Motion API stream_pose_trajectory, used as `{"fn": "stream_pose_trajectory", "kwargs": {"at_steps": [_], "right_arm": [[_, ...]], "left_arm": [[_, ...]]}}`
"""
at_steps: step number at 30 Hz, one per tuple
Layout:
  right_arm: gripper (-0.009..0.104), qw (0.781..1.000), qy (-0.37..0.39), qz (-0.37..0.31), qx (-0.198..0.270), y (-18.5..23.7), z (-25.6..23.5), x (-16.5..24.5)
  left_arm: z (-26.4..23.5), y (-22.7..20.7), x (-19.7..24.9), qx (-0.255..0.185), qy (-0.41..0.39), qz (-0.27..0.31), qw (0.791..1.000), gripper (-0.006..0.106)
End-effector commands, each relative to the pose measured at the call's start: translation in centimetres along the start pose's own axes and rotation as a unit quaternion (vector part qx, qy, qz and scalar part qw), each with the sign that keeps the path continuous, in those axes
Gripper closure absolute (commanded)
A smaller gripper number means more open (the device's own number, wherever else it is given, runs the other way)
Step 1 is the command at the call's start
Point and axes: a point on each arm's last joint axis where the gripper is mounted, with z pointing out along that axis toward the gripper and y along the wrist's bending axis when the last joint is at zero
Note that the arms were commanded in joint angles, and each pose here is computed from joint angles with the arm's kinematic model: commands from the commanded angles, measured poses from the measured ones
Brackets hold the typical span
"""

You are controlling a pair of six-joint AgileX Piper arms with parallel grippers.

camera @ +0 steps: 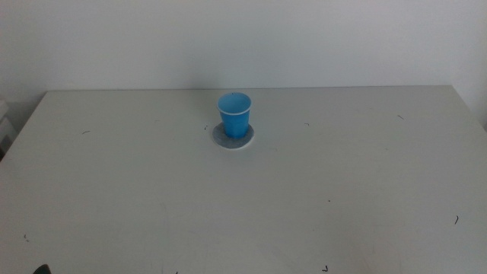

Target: Place an empty cup on a cup mat.

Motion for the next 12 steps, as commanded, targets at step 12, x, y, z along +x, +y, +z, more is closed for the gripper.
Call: {"fn": "stream_pose_trajectory", "kwargs": {"at_steps": [12], "right_arm": [[0.001, 1.000, -0.001, 0.001, 0.006, -0.09, -0.22, -0.09]], "left_arm": [[-0.11, -0.10, -0.80, 0.005, -0.038, -0.005, 0.999, -0.005]]}}
